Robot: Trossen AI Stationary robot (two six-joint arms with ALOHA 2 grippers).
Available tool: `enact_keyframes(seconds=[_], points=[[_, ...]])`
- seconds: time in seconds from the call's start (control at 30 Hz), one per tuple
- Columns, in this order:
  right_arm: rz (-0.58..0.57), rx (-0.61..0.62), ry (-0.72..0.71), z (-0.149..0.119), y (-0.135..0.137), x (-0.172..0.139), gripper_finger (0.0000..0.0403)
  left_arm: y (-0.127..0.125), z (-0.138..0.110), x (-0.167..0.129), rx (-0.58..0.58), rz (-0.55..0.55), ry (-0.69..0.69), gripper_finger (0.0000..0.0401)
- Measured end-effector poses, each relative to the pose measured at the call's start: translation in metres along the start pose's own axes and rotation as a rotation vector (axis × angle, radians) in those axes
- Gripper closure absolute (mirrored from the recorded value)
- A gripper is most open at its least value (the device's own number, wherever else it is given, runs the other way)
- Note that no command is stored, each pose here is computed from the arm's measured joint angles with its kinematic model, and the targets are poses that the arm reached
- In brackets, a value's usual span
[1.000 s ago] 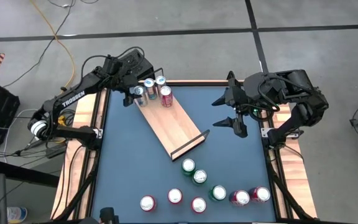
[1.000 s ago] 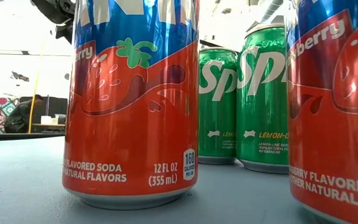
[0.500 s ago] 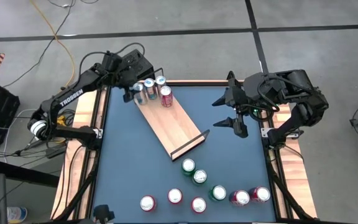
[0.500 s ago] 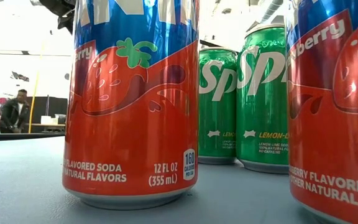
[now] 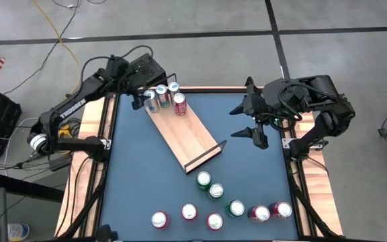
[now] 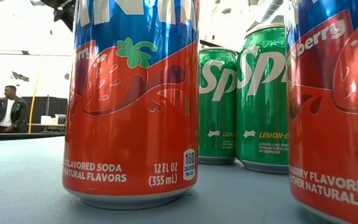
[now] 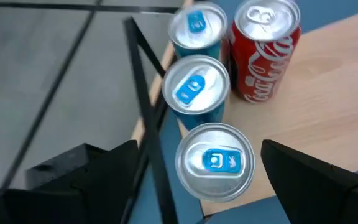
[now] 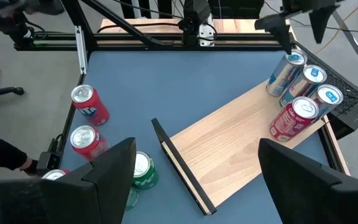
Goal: Place canned beverage on shelf
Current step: Put the left red white soda can on the shelf aligned with the other red white soda can
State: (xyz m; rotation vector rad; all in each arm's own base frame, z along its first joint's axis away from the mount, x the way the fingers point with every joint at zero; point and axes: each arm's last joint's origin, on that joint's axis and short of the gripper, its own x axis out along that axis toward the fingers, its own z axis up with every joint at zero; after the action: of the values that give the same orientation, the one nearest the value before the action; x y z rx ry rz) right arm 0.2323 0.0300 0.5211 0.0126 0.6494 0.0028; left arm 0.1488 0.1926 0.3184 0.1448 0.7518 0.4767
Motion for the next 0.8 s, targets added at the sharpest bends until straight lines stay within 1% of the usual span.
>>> enact_keyframes(seconds=[0.1, 0.2, 0.27, 0.33, 0.4, 0.43, 0.5, 0.57, 0.63, 0.7, 0.73, 0.8], points=[[0.000, -0.003, 0.000, 0.000, 0.000, 0.000, 0.0081, -0.004, 0.005, -0.018, -0.025, 0.049, -0.043, 0.0073], [-0.002, -0.003, 0.000, 0.000, 0.000, 0.000, 0.0081, -0.010, 0.009, -0.039, -0.081, 0.070, -0.113, 0.0073], [-0.016, 0.001, -0.002, 0.000, 0.000, 0.000, 0.0081, -0.016, 0.013, -0.055, -0.147, 0.062, -0.180, 0.0073], [-0.027, 0.012, -0.001, 0.000, -0.001, 0.001, 0.0081, -0.023, 0.017, -0.070, -0.248, 0.022, -0.265, 0.0073], [-0.029, 0.037, 0.020, 0.000, 0.000, 0.006, 0.0081, -0.030, 0.020, -0.083, -0.370, -0.065, -0.341, 0.0073], [-0.029, 0.055, 0.042, -0.002, 0.001, 0.008, 0.0081, -0.034, 0.022, -0.090, -0.421, -0.128, -0.380, 0.0073], [-0.028, 0.092, 0.111, -0.007, 0.005, 0.012, 0.0081, -0.042, 0.026, -0.101, -0.480, -0.278, -0.449, 0.0073], [-0.027, 0.125, 0.183, -0.011, 0.013, 0.022, 0.0081, -0.053, 0.029, -0.111, -0.500, -0.439, -0.480, 0.0073], [-0.012, 0.134, 0.235, -0.014, 0.024, 0.032, 0.0081, -0.064, 0.031, -0.118, -0.521, -0.549, -0.483, 0.0073], [0.025, 0.115, 0.249, -0.014, 0.041, 0.043, 0.0081, -0.075, 0.035, -0.123, -0.548, -0.640, -0.475, 0.0073], [0.048, 0.100, 0.251, -0.015, 0.050, 0.047, 0.0081, -0.080, 0.037, -0.125, -0.555, -0.673, -0.475, 0.0073], [0.063, 0.088, 0.299, -0.021, 0.067, 0.055, 0.0081, -0.090, 0.041, -0.130, -0.561, -0.722, -0.484, 0.0073]])
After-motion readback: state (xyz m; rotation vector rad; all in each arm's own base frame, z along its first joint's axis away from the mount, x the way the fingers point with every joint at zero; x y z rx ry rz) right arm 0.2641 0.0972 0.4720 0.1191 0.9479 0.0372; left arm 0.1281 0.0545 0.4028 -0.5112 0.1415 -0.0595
